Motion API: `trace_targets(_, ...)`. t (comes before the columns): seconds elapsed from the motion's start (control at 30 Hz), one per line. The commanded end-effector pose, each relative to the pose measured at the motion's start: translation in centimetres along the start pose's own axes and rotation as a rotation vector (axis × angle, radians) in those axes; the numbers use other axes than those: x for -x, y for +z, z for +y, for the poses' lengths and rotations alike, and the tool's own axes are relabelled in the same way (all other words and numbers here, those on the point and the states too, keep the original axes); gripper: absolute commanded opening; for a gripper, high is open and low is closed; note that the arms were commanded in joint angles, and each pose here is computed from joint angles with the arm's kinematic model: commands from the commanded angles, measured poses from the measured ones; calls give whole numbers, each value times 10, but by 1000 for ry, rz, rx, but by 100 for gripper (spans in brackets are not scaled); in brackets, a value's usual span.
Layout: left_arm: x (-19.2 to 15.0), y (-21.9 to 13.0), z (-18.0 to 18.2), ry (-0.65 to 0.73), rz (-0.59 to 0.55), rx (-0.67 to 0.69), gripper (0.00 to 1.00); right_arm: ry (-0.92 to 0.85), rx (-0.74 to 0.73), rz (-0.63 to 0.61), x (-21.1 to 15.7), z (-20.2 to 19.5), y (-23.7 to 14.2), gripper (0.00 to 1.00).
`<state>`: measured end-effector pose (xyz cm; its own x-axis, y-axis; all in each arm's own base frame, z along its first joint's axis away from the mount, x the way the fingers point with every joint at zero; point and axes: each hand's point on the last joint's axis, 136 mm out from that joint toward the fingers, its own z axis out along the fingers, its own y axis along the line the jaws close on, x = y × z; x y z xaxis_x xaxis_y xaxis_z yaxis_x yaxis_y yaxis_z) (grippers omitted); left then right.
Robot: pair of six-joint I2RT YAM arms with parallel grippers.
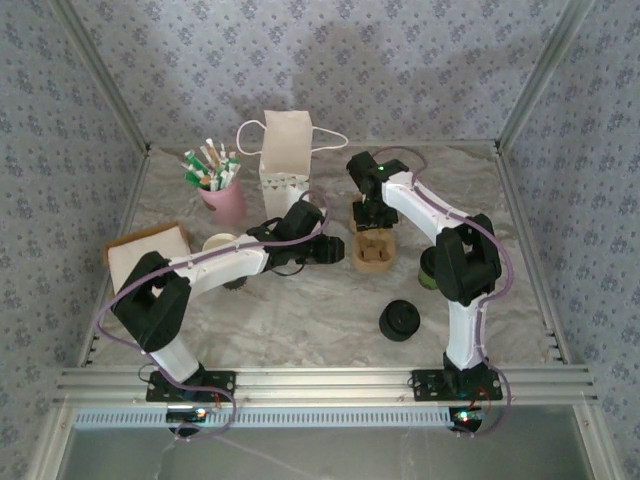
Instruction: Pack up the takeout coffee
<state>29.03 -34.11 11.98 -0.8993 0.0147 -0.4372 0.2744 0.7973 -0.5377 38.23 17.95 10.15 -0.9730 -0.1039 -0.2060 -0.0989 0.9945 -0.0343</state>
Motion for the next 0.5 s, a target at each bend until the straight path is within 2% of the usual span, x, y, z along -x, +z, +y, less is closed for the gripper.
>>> trace_targets(0.0, 8, -4, -3, 17, -22, -4, 49, 8, 1, 18, -3, 0, 2, 41)
trace_targets(0.47, 8, 4, -2, 8, -15, -2, 47, 14, 20, -2, -2, -4, -11, 38)
